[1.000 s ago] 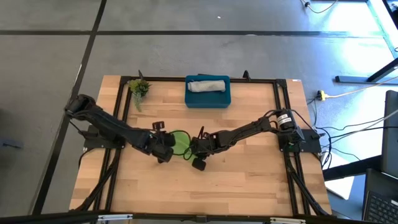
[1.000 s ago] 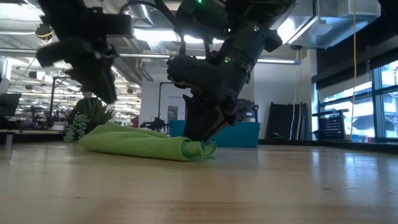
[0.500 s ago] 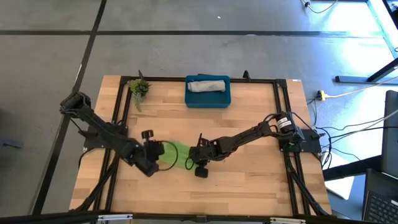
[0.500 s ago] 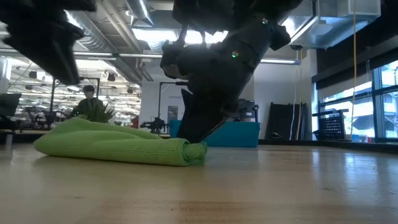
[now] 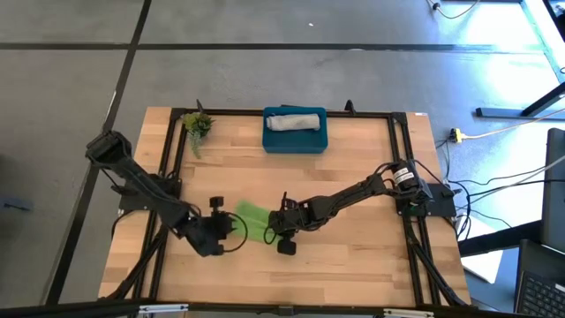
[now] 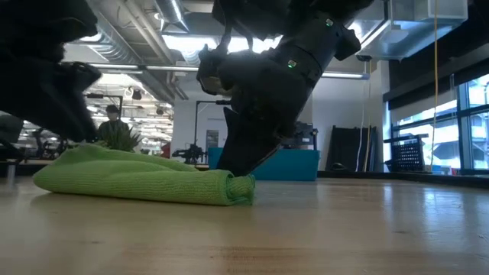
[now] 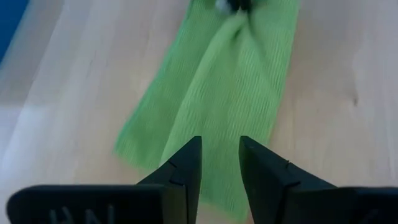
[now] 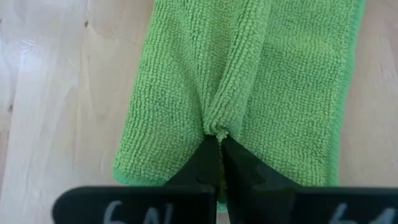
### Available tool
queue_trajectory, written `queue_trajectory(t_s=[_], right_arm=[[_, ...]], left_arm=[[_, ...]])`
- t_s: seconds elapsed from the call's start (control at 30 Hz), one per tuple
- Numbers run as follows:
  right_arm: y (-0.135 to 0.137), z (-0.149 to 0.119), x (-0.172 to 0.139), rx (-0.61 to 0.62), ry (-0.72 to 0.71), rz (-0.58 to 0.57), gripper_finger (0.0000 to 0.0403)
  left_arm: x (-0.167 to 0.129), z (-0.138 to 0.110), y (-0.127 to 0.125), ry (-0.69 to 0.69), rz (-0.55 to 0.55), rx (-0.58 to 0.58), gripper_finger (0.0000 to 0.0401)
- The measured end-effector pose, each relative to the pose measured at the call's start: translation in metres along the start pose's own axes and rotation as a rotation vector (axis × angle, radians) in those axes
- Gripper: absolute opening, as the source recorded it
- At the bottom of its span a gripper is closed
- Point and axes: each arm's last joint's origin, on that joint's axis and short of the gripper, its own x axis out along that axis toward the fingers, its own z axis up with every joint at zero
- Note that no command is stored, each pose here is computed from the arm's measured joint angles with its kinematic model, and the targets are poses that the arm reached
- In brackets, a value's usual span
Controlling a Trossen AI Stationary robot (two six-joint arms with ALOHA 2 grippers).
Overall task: Roll microfiber towels into tight, uniform cylinder then place into a basket
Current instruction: Roll the green microfiber cloth
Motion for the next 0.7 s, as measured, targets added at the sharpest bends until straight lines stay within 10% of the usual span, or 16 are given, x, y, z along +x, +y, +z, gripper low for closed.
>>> queue_trajectory(t_s=[0.7], right_arm=[[0.000,0.001,0.000,0.001,-0.003,-0.002,0.0010]], left_arm=[[0.036,-0.030,0.031,-0.128,-0.062,-0.017,0.0096]])
